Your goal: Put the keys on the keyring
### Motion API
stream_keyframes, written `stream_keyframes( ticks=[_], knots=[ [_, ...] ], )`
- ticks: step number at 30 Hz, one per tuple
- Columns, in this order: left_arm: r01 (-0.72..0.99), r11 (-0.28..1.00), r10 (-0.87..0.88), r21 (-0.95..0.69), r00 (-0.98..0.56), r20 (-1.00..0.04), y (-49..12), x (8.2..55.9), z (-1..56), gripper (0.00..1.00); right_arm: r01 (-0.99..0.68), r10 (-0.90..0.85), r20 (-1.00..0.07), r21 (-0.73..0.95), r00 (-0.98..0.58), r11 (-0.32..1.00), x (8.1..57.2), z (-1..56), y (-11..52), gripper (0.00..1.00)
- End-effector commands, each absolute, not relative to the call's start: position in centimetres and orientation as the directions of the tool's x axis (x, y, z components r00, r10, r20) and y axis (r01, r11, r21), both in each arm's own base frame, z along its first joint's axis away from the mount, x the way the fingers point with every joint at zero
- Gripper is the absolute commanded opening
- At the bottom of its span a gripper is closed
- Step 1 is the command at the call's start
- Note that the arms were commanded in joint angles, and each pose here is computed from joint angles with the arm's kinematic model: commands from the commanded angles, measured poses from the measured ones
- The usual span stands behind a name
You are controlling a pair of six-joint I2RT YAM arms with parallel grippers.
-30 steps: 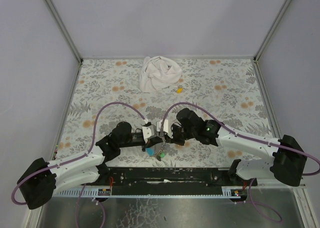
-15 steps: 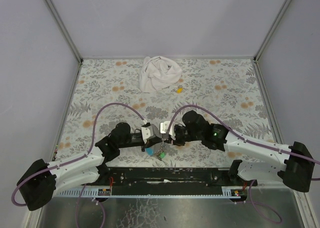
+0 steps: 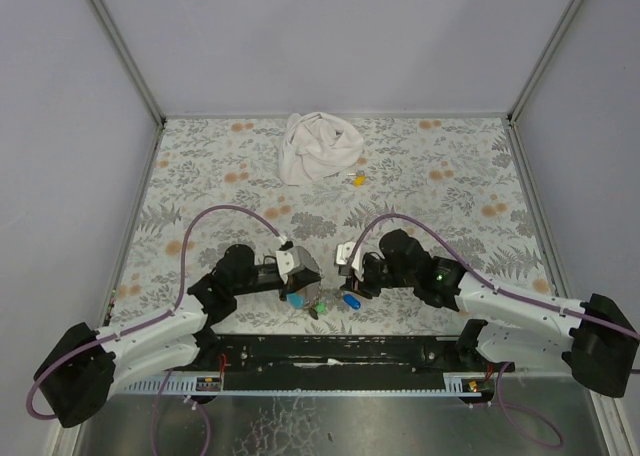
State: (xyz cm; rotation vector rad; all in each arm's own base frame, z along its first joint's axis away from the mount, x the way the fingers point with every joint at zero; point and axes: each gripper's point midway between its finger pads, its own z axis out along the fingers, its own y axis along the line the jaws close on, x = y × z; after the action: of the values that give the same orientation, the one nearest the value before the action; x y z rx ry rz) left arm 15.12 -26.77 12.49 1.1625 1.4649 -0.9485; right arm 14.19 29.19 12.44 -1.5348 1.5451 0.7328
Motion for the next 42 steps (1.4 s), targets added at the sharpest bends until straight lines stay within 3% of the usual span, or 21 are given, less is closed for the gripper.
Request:
stream_keyframes(
  ticks=[1,6,12,21,28,42],
  knots=[
    [0.96,0.276,0.121,0.046,0.013,-0.993,-26.8,16.3,14.9,0.0,-0.958,-0.484,-0.87,-0.055,-0.092,0.281,16.3,12.5,28.9,0.42],
    [0.941,0.338,0.116,0.012,-0.029,-0.993,-26.5,17.2,14.9,0.0,-0.899,-0.496,-0.798,0.125,-0.342,0.419,15.6,10.7,28.2,0.58],
    [0.904,0.425,0.097,-0.034,-0.083,-0.992,-25.8,18.2,15.2,0.0,-0.872,-0.512,-0.748,0.18,-0.422,0.455,15.5,9.5,28.4,0.53],
    [0.887,0.459,0.09,-0.053,-0.106,-0.99,-25.2,18.3,14.9,0.0,-0.877,-0.511,-0.763,0.151,-0.396,0.456,16.0,6.4,28.3,0.48],
    [0.888,0.458,0.097,-0.039,-0.094,-0.991,-25.2,18.4,14.8,0.0,-0.882,-0.501,-0.781,0.131,-0.374,0.453,15.9,4.6,27.8,0.36],
    [0.893,0.448,0.109,-0.034,-0.092,-0.99,-25.4,18.4,14.5,0.0,-0.914,-0.349,-0.911,0.065,-0.219,0.401,15.4,4.1,27.4,0.29]
  ],
)
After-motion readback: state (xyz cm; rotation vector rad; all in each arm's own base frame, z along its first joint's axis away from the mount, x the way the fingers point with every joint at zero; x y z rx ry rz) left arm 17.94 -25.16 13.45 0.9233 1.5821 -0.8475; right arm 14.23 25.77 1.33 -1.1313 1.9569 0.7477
